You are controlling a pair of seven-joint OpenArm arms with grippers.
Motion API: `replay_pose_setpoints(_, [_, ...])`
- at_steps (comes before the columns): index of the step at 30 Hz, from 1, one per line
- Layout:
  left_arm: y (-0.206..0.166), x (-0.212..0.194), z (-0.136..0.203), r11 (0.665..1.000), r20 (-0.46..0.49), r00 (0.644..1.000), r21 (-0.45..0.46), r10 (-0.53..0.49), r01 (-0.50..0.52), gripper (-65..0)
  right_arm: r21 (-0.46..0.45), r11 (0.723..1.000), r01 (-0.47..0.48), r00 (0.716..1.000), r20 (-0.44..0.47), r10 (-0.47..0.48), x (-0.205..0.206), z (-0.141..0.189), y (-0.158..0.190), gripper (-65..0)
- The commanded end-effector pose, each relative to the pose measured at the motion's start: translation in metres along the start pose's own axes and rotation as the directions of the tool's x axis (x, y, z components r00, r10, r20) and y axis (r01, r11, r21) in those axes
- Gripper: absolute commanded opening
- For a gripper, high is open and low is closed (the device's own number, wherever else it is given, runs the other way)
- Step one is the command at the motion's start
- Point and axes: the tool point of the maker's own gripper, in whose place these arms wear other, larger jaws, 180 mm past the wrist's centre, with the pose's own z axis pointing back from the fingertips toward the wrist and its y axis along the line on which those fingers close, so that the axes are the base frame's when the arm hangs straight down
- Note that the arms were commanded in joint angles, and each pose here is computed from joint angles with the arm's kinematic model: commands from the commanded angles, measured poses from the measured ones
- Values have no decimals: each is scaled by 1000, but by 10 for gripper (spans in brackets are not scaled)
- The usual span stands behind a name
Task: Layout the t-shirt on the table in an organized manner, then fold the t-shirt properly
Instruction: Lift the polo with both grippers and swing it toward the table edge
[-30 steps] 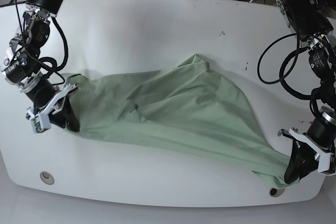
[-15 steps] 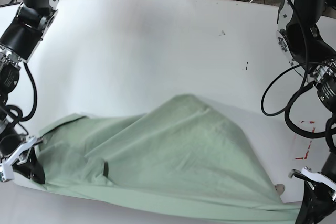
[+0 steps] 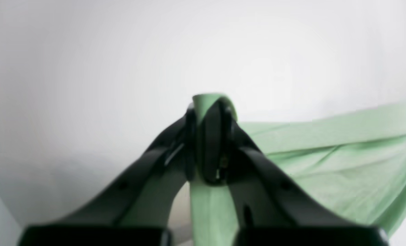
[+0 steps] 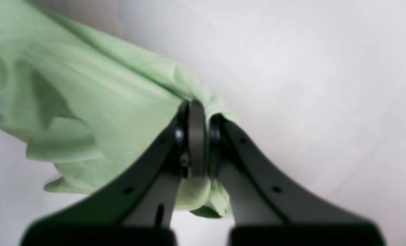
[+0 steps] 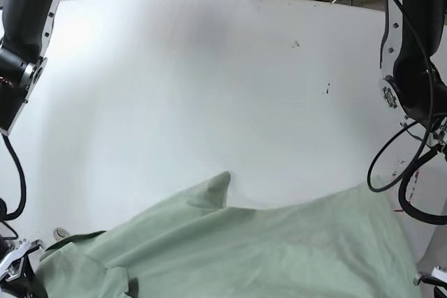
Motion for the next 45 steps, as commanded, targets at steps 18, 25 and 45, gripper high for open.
replay_pose_setpoints(18, [38, 70, 2, 997, 129, 990, 65, -60, 52, -650, -99, 992, -81, 983, 154, 96, 102, 27, -38, -644])
replay_pose_setpoints(25, [39, 88, 3, 995, 166, 983, 71, -76, 65, -650, -119, 983, -142, 965, 204, 164, 129, 39, -30, -644])
replay_pose_setpoints(45, [-7, 77, 14, 994, 188, 979, -58, -76, 88, -650, -155, 931, -332, 922, 155, 354, 132, 62, 7, -644])
